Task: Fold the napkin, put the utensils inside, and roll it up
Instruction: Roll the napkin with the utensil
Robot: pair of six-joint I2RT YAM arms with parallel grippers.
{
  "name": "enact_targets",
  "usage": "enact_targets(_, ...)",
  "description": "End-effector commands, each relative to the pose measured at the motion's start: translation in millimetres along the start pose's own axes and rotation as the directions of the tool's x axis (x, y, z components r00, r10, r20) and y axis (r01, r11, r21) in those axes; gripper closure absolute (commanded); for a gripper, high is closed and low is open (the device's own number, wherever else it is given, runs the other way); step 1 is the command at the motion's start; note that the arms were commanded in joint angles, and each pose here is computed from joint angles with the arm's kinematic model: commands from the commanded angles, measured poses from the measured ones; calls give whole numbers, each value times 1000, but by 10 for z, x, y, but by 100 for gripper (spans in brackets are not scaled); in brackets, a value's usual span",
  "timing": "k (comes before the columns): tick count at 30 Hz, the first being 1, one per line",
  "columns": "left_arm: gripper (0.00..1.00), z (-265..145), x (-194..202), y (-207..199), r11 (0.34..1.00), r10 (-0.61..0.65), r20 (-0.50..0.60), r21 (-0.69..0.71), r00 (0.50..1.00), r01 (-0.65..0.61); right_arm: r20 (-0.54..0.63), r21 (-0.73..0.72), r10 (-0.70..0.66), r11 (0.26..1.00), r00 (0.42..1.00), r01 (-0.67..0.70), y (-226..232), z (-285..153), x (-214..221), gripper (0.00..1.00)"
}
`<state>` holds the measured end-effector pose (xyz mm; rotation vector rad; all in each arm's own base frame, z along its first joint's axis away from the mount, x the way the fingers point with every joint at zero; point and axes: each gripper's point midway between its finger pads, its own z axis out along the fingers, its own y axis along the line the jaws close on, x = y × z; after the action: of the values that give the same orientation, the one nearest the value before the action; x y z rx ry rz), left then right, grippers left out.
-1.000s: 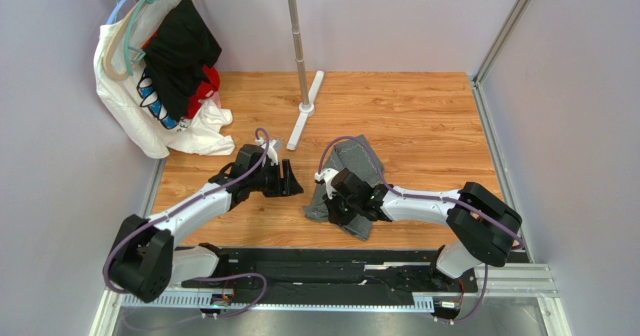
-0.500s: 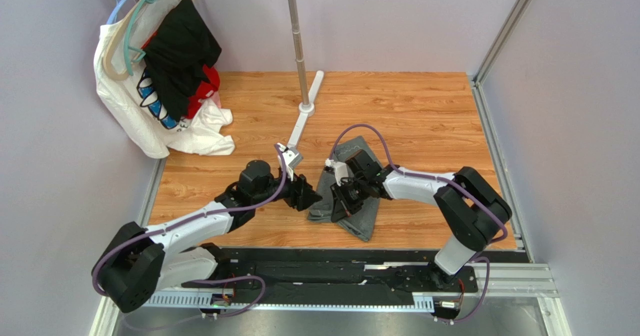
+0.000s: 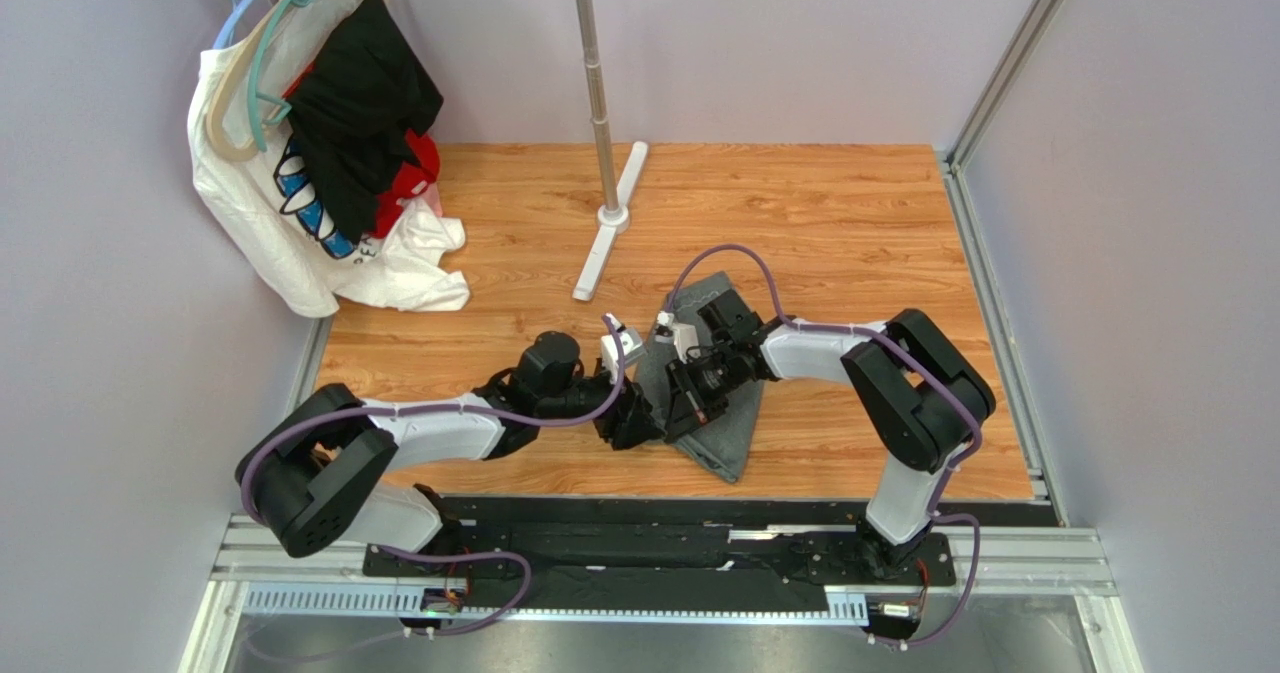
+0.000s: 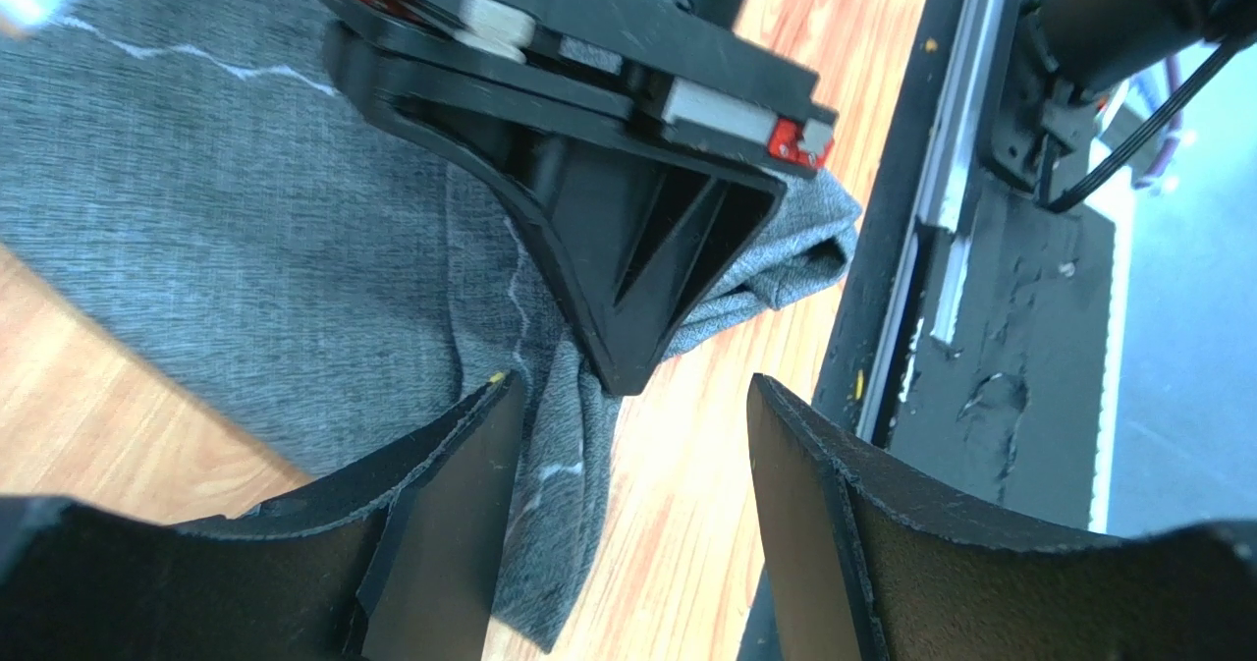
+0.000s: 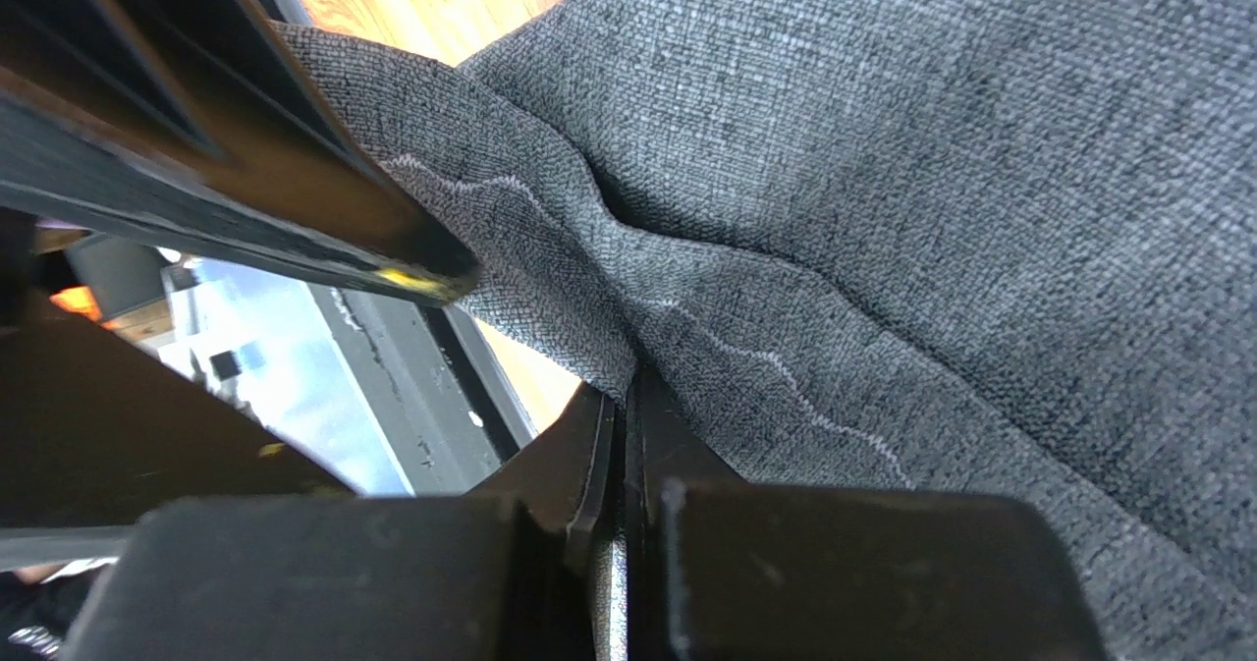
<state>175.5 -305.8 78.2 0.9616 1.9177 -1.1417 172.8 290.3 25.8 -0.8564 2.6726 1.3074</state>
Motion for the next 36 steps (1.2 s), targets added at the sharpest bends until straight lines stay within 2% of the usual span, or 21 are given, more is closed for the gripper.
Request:
enact_targets(1, 34, 90, -213, -19, 994, 112, 62, 5, 992, -113, 11, -52, -30, 998, 1000, 30, 31, -8, -124, 100)
enact_targets(10, 34, 169, -129, 105, 989, 137, 29, -65, 990, -134, 6, -62, -9, 998, 1000, 9, -38, -7, -105, 100)
enact_targets(14, 34, 173, -218, 46, 986, 159, 68, -67, 985, -154, 3, -65, -8, 998, 1000, 8, -47, 5, -109, 100)
enact_targets(29, 35, 216, 227, 68, 989, 109, -111, -87, 988, -119, 10, -130, 61, 990, 998, -60, -78, -78, -160, 100)
enact_targets(36, 37, 228, 395, 173, 977, 103, -212, -161, 972, -139, 7, -148, 89, 985, 996, -87, -126, -99, -167, 100)
